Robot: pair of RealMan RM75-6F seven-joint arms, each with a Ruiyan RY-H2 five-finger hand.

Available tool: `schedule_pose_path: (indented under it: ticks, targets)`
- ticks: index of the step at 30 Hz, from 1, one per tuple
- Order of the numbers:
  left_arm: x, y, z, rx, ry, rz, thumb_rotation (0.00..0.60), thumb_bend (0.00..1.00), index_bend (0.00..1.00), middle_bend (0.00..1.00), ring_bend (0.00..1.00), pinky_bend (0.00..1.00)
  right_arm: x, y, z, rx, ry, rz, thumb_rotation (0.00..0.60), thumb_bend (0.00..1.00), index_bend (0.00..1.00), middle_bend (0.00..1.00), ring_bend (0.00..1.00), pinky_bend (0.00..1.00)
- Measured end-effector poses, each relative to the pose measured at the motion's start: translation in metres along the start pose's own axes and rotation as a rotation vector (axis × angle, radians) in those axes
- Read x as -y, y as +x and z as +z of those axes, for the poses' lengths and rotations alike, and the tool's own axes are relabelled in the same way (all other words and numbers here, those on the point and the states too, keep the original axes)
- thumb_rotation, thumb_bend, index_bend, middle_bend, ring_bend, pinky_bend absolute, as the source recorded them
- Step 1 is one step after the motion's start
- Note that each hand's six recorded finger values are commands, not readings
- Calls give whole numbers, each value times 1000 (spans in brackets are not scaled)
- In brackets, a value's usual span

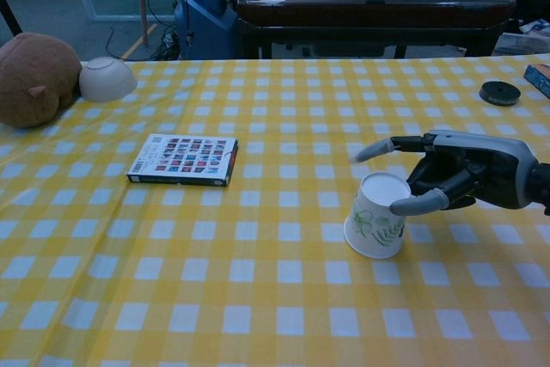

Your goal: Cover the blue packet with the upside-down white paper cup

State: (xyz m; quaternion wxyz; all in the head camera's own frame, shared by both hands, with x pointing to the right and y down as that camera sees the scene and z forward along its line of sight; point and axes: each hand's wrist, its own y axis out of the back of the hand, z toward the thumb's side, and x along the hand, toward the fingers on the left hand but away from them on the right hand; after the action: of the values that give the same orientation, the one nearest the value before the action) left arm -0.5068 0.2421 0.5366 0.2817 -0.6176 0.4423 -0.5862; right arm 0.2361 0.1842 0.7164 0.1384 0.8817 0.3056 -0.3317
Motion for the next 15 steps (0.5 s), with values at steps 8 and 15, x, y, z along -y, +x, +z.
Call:
schedule_pose_path:
  ticks: [8,15]
  targets:
    - [1,0,0,-1,0,-2,600,129,166,387,296,503,-4,12,7,-37,54,-14,600,0,184,999,969,1000]
    - [4,1,2,6,11,-12,600,129,166,387,296,503,-16,34,15,-70,308,-99,600,0,272,881,850,937]
